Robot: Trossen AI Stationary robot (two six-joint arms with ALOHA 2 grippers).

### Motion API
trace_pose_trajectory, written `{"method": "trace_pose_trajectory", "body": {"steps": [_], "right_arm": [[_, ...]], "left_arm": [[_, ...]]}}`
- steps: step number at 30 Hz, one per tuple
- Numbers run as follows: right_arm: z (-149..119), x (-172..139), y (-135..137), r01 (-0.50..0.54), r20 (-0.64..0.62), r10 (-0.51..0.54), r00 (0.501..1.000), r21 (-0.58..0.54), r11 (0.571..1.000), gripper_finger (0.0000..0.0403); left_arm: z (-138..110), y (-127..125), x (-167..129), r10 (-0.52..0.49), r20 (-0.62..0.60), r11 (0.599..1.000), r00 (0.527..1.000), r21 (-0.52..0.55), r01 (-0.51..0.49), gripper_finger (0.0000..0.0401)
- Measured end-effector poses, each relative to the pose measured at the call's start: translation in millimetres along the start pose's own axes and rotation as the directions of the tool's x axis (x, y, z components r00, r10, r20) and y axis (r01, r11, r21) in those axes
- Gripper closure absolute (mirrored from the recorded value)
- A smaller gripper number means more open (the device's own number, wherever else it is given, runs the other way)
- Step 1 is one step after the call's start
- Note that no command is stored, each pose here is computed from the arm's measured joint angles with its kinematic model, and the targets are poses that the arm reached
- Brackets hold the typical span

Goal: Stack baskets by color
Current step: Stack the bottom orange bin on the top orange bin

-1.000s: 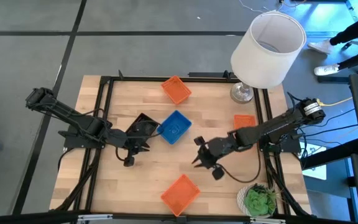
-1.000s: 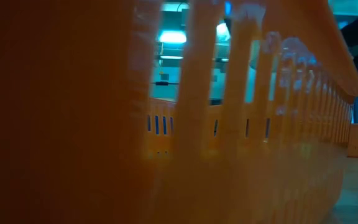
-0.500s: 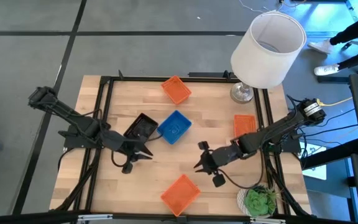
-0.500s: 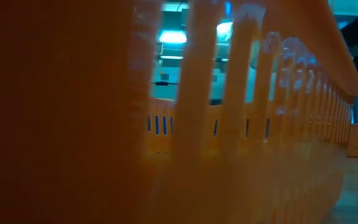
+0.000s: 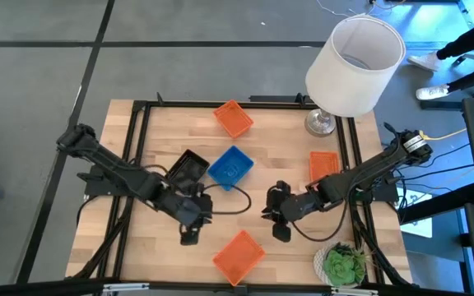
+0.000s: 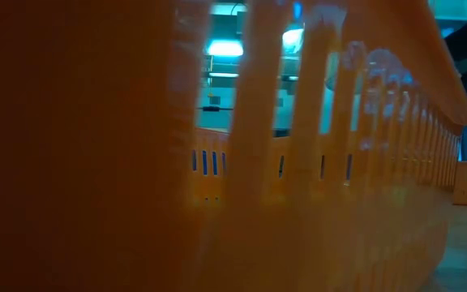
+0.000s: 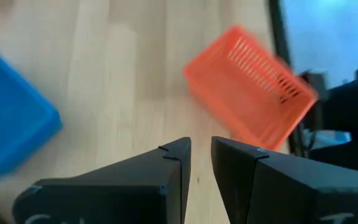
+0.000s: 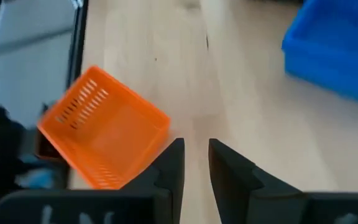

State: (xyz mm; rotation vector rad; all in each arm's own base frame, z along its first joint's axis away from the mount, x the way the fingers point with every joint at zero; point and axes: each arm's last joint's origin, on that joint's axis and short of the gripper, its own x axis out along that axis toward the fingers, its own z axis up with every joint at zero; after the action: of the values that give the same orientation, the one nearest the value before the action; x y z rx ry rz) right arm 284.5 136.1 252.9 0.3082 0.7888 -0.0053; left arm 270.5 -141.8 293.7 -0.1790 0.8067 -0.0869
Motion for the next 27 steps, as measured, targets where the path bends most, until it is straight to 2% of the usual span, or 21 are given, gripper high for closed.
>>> {"method": "trace_pose_trajectory", "body": {"steps": [4, 10, 15, 21, 27], "right_arm": [[-3, 4, 2, -0.003, -0.021, 0.007, 1.000, 0.190, 0.982, 0.0331], [-13, 27, 11, -0.017, -0.054, 0.035, 0.998, 0.302, 0.953, 0.0331], [-21, 47, 22, -0.065, -0.044, 0.083, 0.996, 0.316, 0.947, 0.0331], [-34, 70, 20, -0.008, -0.097, 0.042, 0.994, 0.325, 0.946, 0.0331], [-39, 80, 20, -0.004, -0.109, 0.042, 0.993, 0.329, 0.944, 0.0331]], "left_arm": [[-12, -6, 14, 0.039, -0.081, 0.999, 0.996, -0.034, -0.042, 0.0346], [-17, -14, 14, 0.028, -0.089, 0.999, 0.996, -0.020, -0.030, 0.0346], [-19, -19, 9, 0.011, -0.081, 1.000, 0.997, -0.009, -0.011, 0.0346], [-22, -24, 7, 0.001, -0.089, 1.000, 0.996, 0.007, 0.000, 0.0346], [-23, -25, 7, -0.001, -0.089, 1.000, 0.996, 0.011, 0.002, 0.0346]]}}
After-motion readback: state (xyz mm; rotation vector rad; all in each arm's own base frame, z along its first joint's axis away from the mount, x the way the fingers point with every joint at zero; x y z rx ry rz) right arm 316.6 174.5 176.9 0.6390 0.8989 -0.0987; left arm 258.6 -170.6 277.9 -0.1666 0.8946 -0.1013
